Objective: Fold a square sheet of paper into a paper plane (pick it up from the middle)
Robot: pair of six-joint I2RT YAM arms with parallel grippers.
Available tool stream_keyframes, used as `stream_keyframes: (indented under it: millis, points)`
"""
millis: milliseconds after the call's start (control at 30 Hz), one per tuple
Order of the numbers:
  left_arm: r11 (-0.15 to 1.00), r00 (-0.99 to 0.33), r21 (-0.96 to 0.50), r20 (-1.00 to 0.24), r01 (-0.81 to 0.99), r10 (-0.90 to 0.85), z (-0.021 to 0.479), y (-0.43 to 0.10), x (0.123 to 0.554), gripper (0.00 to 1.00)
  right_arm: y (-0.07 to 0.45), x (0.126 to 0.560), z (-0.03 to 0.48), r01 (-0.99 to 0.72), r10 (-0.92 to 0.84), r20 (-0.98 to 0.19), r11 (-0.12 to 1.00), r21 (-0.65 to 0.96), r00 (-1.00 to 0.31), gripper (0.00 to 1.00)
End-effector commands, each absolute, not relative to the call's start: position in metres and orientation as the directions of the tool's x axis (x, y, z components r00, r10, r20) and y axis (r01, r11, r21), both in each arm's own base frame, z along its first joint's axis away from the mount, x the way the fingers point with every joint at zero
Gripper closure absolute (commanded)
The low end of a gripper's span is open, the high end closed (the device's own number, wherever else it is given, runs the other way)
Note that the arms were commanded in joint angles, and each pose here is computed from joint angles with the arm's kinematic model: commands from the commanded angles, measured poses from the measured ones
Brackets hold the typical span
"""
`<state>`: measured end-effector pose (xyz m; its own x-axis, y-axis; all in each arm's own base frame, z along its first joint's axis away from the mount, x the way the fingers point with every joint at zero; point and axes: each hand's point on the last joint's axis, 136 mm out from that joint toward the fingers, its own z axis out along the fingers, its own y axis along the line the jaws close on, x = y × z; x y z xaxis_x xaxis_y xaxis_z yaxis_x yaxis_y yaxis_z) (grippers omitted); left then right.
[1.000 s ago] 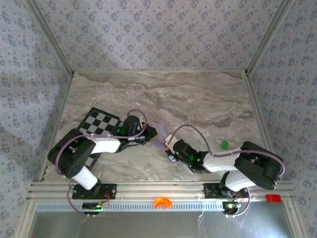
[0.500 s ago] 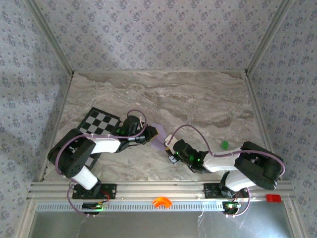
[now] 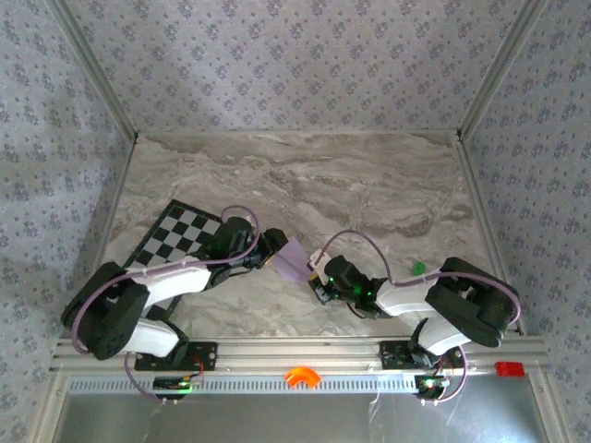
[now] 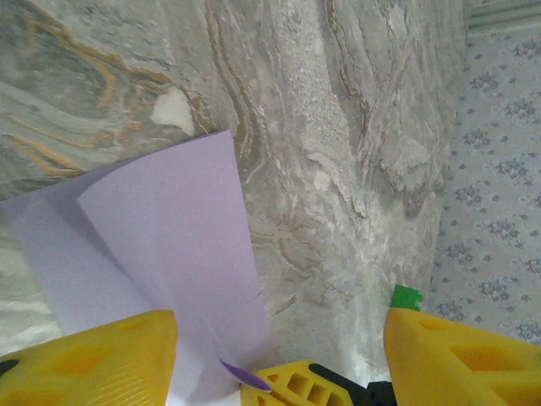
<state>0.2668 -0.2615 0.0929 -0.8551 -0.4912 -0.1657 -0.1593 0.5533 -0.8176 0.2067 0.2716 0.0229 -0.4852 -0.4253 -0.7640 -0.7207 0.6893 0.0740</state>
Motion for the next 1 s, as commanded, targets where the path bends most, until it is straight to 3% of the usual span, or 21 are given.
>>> stream_keyframes:
  millis: [0, 167, 333, 467, 967]
  points:
    - [0.603, -0.834, -0.773, -0.190, -0.198, -0.518, 0.084, -0.241, 0.261, 0.33, 0.275, 0.201, 0.016, -0.717, -0.407, -0.738, 0.682, 0.147, -0.539, 0.88]
    - [0.617, -0.837, -0.769, -0.222, -0.165, -0.501, 0.098, -0.237, 0.258, 0.35, 0.278, 0.198, 0.012, -0.701, -0.367, -0.707, 0.666, 0.254, -0.604, 0.89]
    - [0.625, -0.855, -0.772, -0.242, -0.117, -0.459, 0.107, -0.243, 0.256, 0.51, 0.283, 0.198, 0.018, -0.673, -0.331, -0.648, 0.627, 0.392, -0.686, 0.91]
    - [0.620, -0.869, -0.778, -0.233, -0.102, -0.436, 0.105, -0.250, 0.257, 0.57, 0.284, 0.204, 0.027, -0.589, -0.260, -0.564, 0.599, 0.543, -0.784, 0.93]
    - [0.587, -0.910, -0.806, -0.184, -0.076, -0.372, 0.093, -0.277, 0.263, 0.71, 0.285, 0.211, 0.026, -0.411, -0.167, -0.393, 0.588, 0.697, -0.904, 0.94]
